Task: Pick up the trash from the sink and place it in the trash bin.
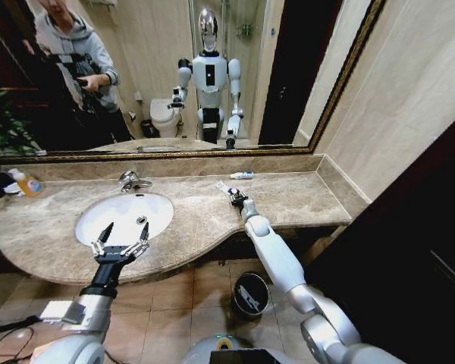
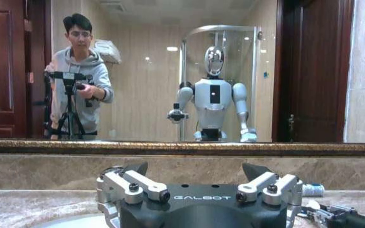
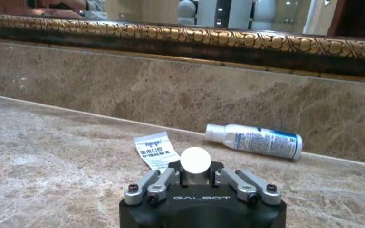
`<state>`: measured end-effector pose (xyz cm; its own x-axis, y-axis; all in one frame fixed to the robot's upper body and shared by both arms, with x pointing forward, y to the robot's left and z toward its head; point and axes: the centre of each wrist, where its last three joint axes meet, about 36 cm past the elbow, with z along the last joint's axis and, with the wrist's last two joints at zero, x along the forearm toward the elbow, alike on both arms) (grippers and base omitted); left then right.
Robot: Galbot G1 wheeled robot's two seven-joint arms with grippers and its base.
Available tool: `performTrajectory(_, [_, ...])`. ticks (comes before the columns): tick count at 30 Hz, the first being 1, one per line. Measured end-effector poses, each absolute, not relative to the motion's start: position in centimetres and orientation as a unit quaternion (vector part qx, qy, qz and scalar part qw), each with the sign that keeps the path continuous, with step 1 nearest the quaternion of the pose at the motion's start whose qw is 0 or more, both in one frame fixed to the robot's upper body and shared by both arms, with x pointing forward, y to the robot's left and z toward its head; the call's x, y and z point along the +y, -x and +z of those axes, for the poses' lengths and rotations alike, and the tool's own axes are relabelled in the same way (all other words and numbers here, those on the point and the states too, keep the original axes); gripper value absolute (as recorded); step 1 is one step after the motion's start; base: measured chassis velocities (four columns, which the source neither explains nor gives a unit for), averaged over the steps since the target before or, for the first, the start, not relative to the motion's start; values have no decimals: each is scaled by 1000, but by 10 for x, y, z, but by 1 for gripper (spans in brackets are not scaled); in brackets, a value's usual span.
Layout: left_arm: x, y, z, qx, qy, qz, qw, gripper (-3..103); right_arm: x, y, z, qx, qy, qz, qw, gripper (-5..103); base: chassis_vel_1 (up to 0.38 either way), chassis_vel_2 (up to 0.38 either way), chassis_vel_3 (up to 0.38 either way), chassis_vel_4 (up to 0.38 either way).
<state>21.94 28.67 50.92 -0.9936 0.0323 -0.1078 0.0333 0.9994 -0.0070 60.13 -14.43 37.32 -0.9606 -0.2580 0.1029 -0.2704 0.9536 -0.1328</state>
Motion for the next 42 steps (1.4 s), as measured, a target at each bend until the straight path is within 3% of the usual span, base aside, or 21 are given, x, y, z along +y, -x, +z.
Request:
performTrajectory(15, [287, -219, 509, 998, -16, -4, 54, 100, -179, -558, 415, -991, -129, 37, -3, 24, 0, 0, 0, 0])
performTrajectory(22, [287, -219, 509, 998, -16, -4, 54, 100, -227, -477, 438, -993, -116, 24, -30, 24, 0, 0, 0, 0])
performTrajectory(26, [287, -219, 509, 998, -16, -4, 54, 100, -232, -452, 443, -992, -116, 17, -40, 24, 0, 0, 0, 0])
performTrajectory(28, [287, -219, 509, 998, -16, -4, 54, 100, -239, -415, 451, -992, -113, 14, -51, 24, 0, 0, 0, 0])
performTrajectory(42, [287, -219, 509, 998, -16, -4, 54, 100, -259, -283, 417, -996, -90, 20, -10, 24, 0, 0, 0, 0])
